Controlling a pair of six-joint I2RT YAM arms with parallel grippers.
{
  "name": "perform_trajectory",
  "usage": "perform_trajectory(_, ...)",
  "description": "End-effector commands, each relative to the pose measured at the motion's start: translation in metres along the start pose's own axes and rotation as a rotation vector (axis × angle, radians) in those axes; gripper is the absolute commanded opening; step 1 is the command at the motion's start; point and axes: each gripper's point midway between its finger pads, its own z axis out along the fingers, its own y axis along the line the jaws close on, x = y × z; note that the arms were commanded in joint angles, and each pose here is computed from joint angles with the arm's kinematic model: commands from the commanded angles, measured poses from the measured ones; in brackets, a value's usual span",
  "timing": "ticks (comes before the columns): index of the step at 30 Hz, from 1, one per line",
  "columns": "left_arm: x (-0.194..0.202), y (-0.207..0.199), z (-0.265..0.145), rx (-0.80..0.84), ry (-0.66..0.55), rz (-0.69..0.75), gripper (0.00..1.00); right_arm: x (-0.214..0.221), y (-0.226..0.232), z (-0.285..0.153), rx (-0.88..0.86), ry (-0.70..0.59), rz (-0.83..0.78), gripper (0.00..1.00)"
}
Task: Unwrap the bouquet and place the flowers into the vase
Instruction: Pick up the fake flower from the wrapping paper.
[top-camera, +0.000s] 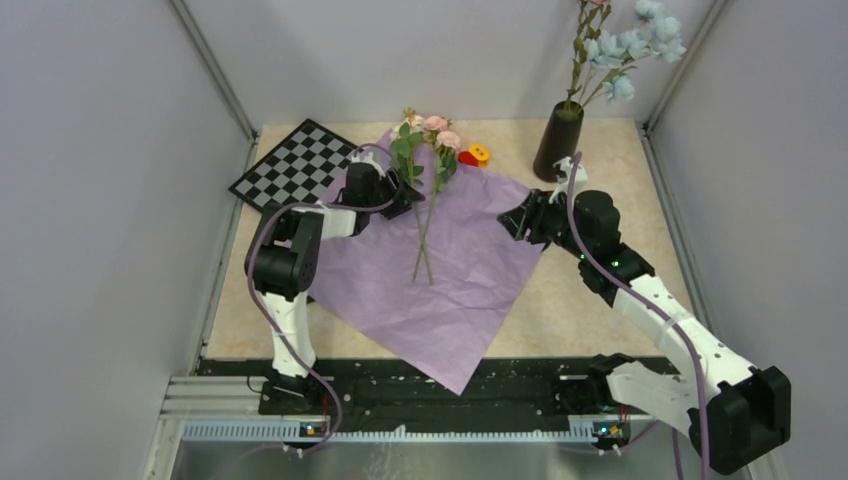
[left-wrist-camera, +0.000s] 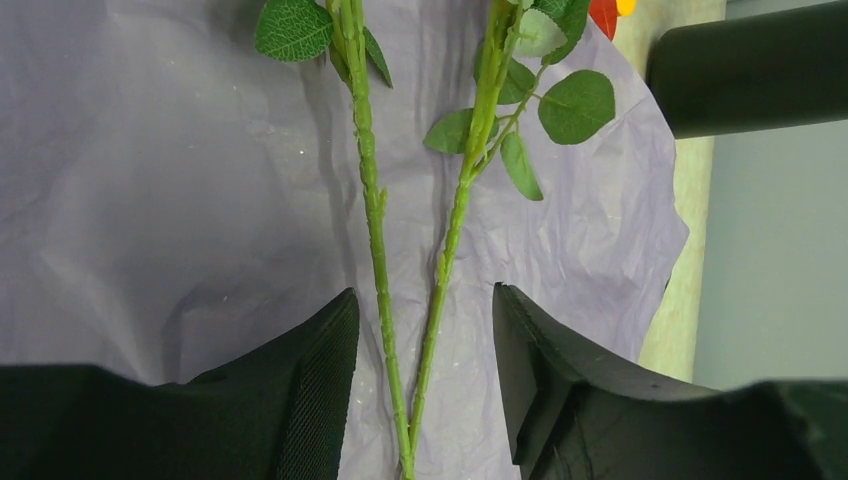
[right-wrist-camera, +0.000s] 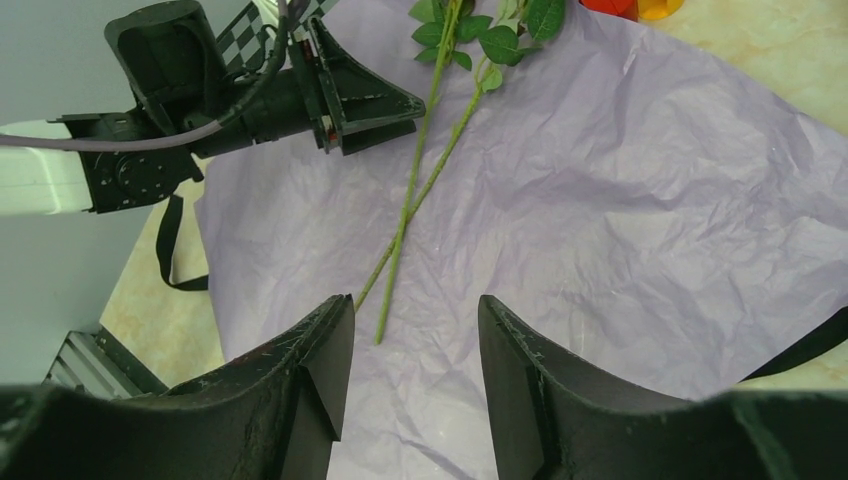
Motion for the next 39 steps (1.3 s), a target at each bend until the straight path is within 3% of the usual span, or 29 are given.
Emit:
perform_trajectory(1, -0.005, -0.015, 0.01, 0.069, 0.017, 0.031, 0.54, -0.016, 0.01, -0.007, -0.02, -0.048, -0.017, 0.5)
perform_trajectory(13, 0.005, -0.012, 0.015, 0.087, 0.05, -0.007, 0.47, -0.021, 0.01, -0.011, -0.01, -0.06, -0.024, 0.49)
perform_trajectory(24, 0.012, -0.004, 0.018, 0.077, 0.066, -0.034, 0.46, -0.023, 0.012, -0.014, -0.014, -0.063, -0.033, 0.48)
perform_trajectory(28, 0.015, -0.001, 0.02, 0.072, 0.067, -0.043, 0.4, -0.022, 0.013, -0.015, -0.018, -0.062, -0.033, 0.48)
perform_trajectory(39, 0.022, 0.006, 0.024, 0.073, 0.082, -0.067, 0.35, -0.024, 0.014, -0.015, -0.022, -0.064, -0.032, 0.48)
